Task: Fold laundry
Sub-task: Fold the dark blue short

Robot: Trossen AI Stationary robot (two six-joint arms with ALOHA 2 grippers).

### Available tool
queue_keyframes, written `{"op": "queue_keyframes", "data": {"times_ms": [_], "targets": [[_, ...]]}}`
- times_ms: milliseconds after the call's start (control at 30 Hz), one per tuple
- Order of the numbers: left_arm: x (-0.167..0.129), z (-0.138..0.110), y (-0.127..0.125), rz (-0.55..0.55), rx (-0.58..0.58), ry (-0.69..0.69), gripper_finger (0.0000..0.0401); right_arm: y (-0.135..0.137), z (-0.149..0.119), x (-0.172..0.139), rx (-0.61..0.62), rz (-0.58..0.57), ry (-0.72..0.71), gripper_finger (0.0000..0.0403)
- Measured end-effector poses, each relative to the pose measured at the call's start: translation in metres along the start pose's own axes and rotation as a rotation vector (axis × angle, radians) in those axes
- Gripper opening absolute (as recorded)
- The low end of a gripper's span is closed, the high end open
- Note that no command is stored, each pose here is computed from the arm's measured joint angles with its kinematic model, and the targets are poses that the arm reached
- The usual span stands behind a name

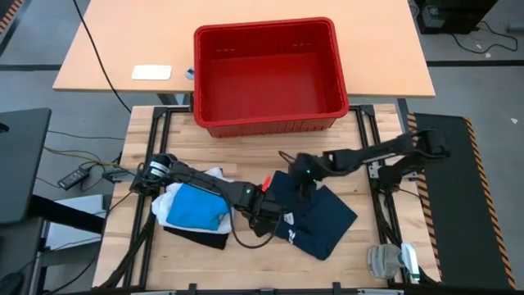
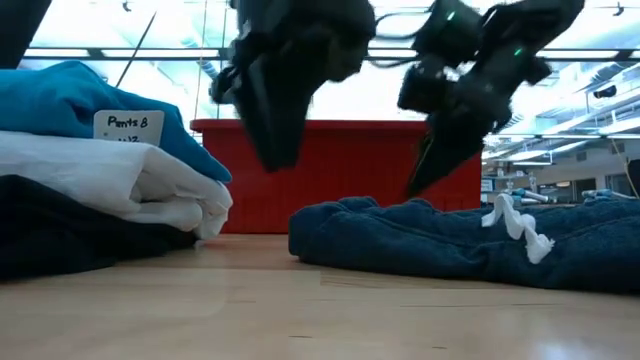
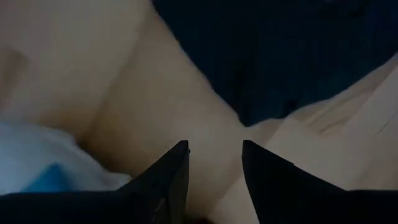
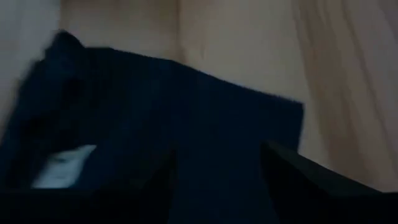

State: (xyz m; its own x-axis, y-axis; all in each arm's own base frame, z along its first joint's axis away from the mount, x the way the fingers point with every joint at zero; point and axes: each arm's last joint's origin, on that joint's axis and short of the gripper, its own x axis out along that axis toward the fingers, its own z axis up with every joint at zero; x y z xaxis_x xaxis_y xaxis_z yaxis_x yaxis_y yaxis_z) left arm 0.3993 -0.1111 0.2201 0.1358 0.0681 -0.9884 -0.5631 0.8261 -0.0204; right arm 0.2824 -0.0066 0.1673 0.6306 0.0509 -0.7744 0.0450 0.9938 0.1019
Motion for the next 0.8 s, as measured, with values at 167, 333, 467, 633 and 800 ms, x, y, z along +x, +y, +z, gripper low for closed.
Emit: {"op": "queue_keyframes", "data": {"times_ms": [167,333,467,633,800], "targets": [[0.019,-0.007,-0.003,-0.071,-0.054,0.008,0.0151,-0.021,0.001,0.022,-0.166,-0.035,0.042,0.0231],[0.03,-0.008,-0.002,-0.093,-0.038,0.008,0.015,-0.041,0.009,0.044,-0.219,-0.059,0.071,0.023],[0.042,-0.002,0.004,-0.12,0.03,-0.026,0.0143,-0.054,0.01,0.057,-0.143,-0.051,0.186,0.0209],[0.047,0.01,0.016,-0.112,0.069,-0.04,0.0119,-0.061,0.003,0.044,-0.003,-0.111,0.424,0.0165],[0.045,0.029,0.035,-0.099,0.109,-0.06,0.0097,-0.059,-0.007,0.005,0.168,-0.14,0.624,0.0159]]}}
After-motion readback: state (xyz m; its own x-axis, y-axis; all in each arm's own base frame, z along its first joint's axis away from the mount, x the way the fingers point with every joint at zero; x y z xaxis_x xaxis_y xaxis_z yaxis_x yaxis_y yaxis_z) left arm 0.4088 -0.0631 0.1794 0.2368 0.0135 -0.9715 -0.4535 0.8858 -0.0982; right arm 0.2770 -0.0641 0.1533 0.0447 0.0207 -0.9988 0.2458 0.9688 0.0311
